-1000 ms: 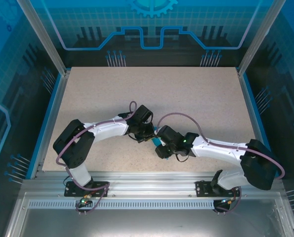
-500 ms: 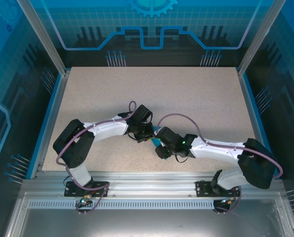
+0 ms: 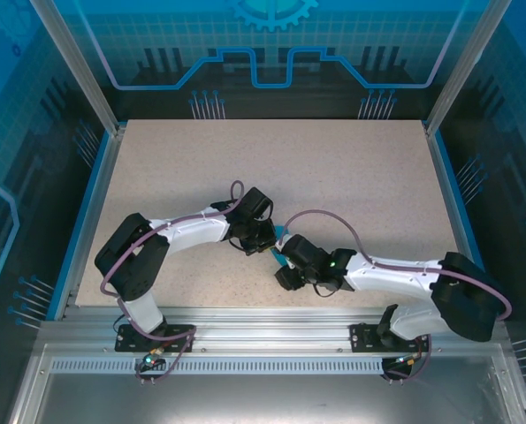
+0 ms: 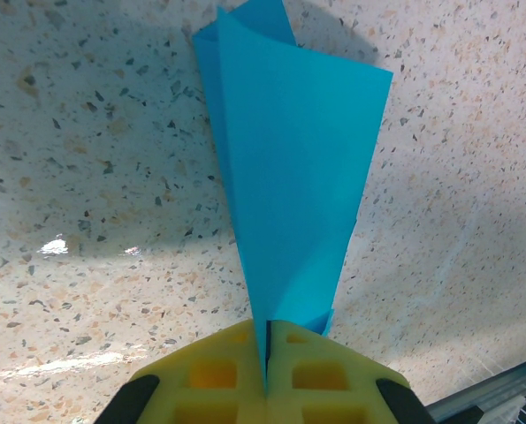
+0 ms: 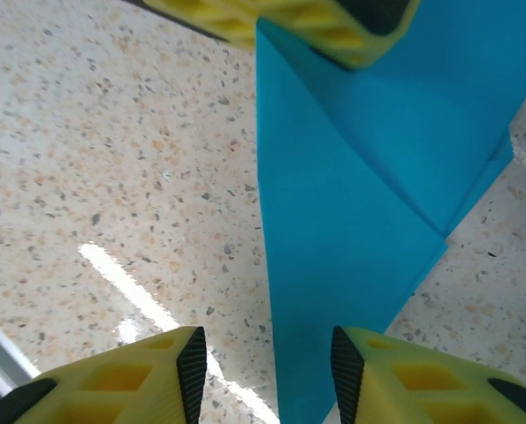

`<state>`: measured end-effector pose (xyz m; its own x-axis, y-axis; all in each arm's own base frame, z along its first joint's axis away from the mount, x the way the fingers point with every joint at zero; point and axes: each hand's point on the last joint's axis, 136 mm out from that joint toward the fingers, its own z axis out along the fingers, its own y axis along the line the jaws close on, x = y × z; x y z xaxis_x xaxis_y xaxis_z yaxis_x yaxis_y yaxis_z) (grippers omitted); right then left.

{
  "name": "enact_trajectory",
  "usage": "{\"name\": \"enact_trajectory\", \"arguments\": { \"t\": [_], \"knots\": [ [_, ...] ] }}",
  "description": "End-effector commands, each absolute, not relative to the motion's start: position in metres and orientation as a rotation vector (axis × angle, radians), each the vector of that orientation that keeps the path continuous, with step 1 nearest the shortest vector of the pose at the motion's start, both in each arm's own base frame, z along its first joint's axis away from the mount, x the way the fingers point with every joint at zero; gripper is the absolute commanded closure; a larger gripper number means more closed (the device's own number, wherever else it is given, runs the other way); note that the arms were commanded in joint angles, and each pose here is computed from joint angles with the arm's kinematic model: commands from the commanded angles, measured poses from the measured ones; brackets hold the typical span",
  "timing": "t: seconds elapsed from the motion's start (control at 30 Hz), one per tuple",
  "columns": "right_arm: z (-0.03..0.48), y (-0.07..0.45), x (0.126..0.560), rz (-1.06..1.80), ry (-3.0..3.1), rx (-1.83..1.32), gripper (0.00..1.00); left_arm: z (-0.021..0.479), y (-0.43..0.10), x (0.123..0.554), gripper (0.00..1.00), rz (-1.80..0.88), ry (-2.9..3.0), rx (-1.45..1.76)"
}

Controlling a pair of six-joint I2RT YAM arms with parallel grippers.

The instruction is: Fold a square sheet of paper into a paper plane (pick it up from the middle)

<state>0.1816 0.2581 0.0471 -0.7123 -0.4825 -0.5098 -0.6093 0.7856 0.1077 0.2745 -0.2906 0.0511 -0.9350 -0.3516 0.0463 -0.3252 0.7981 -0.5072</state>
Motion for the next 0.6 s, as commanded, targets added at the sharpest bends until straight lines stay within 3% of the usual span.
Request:
{"name": "enact_trajectory", "arguments": {
  "t": [0.0,0.57],
  "knots": [
    [0.051,0.266,0.189,0.350,2.485,-0.805,0.58,0.063,-0.297,0.275,1.00,-0.859,2.937,-0.537],
    [0.040,0.267,0.200,0.286,2.495,-0.755,0.79,0.065,-0.296,0.273,1.00,-0.863,2.937,-0.541]
  ]
}}
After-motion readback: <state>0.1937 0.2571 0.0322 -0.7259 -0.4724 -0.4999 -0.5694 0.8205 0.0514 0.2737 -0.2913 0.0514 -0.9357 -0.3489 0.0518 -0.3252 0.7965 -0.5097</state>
